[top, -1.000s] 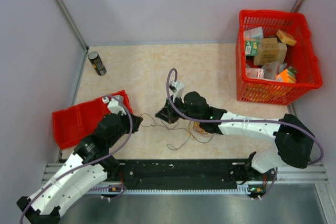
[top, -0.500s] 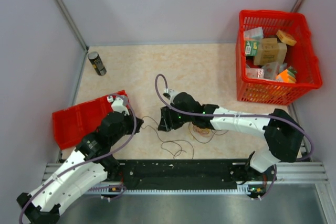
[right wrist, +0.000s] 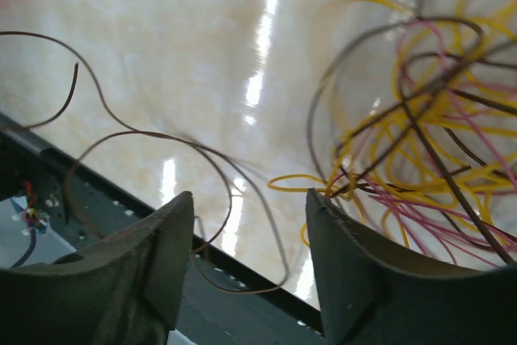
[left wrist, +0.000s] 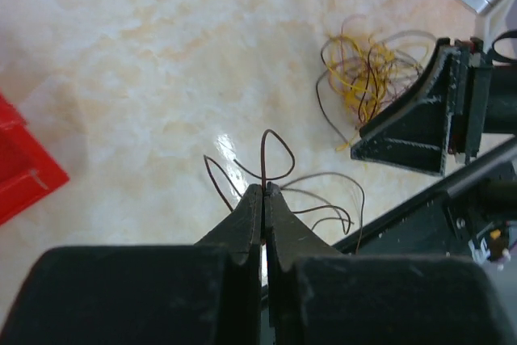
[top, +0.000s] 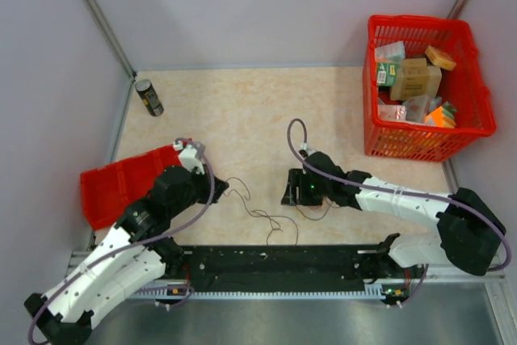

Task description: Untangle the cables

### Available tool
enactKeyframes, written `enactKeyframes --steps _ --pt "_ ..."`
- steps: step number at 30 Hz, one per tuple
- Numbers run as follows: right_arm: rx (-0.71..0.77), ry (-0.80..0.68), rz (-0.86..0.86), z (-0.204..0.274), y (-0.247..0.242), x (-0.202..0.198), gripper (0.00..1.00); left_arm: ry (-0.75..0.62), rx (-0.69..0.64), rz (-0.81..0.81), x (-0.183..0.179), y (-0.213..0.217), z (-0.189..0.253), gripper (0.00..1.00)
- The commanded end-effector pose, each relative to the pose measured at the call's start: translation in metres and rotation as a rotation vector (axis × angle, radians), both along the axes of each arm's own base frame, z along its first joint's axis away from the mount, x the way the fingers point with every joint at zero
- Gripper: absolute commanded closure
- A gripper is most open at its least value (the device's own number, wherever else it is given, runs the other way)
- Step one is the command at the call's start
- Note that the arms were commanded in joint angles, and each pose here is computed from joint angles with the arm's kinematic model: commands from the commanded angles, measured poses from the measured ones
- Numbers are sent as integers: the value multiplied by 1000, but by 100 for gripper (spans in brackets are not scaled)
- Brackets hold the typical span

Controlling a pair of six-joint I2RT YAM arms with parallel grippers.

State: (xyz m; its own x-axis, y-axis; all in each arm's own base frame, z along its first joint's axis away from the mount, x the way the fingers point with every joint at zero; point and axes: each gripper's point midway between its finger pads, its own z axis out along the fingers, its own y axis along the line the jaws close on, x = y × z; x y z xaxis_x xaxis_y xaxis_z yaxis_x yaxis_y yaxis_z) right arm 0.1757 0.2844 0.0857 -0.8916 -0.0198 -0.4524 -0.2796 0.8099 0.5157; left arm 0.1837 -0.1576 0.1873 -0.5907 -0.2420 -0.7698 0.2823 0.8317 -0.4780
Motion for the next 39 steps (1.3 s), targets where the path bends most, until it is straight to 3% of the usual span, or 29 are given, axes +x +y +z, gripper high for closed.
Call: enactKeyframes --steps 1,7,12,16,23,25,34,39 --pt "44 93 -219 -25 -27 11 47 69 -29 -280 -14 -48 -13 100" --pt "98 96 -426 -46 -77 40 54 96 -20 -388 -21 -74 -28 97" --pt "48 -5 -308 -37 -82 58 53 114 121 -454 -33 -96 -52 92" --pt "105 -3 -261 -38 -72 61 53 112 271 -482 -40 -117 -74 92" --pt "192 -44 -266 -30 -77 58 54 138 368 -575 -59 -161 -98 92" --pt "204 -57 -274 -29 -79 57 54 138 373 -591 -64 -172 -100 84" --pt "236 -76 -272 -26 -81 54 54 142 518 -582 -71 -191 -122 18" --pt "239 -75 -268 -26 -80 54 54 173 594 -511 -70 -196 -134 11"
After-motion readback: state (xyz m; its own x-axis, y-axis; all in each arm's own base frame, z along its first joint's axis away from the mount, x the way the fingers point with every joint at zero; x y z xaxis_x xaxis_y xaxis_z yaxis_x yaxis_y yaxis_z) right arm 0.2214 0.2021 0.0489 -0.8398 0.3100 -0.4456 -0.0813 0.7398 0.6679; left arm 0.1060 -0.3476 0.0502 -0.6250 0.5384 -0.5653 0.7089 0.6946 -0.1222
